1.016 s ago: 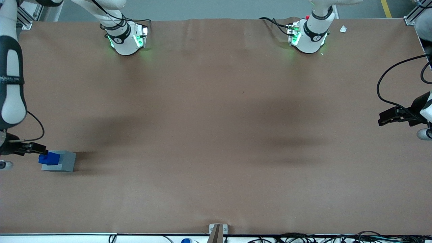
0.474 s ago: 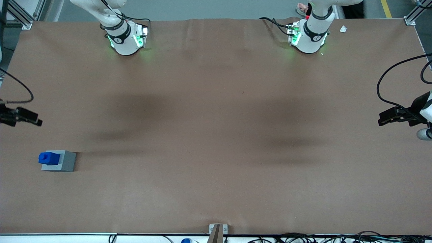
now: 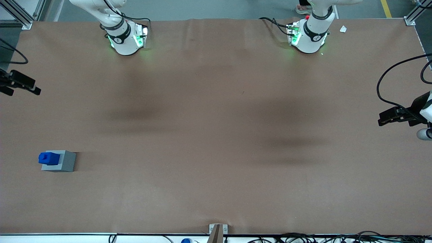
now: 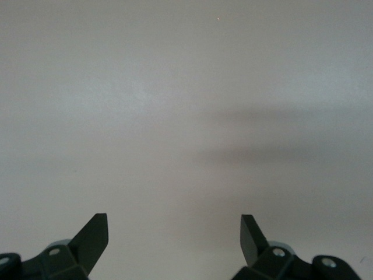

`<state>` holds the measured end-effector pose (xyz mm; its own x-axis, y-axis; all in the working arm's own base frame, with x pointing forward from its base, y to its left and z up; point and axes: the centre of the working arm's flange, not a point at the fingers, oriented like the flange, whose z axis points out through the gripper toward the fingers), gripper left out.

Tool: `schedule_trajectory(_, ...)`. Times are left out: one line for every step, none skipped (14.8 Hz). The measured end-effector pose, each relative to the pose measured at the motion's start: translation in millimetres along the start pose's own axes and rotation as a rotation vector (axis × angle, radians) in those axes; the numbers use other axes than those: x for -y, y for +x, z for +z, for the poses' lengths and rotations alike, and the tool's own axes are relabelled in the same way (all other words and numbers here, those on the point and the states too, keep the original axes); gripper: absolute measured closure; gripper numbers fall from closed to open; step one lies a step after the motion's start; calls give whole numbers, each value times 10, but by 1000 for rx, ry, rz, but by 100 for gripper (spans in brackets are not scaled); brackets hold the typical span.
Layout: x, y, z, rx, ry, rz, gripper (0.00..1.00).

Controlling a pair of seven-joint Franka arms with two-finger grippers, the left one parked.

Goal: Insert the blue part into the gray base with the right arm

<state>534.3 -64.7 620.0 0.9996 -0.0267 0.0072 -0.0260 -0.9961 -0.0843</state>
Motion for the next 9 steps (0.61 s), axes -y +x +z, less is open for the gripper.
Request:
schedule_trajectory(113,-24,-33,-3,0,-3,0)
schedule_trajectory(208,-40,-47,-5,-4,-14,0)
schedule_trajectory(260,-47,-49,-4,-18,-22,0)
schedule_trajectory(272,-47,-45,-3,-33,-25,0)
schedule_trajectory(263,-47,-38,-2,-41,-23,0)
schedule_trajectory(253,-45,-35,-2,-44,-22,0)
schedule_trajectory(249,-42,-35,-5,-45,-21,0)
schedule_trajectory(251,-40,-37,-7,-45,-21,0)
schedule_trajectory(254,-38,-37,-8,-45,-22,0)
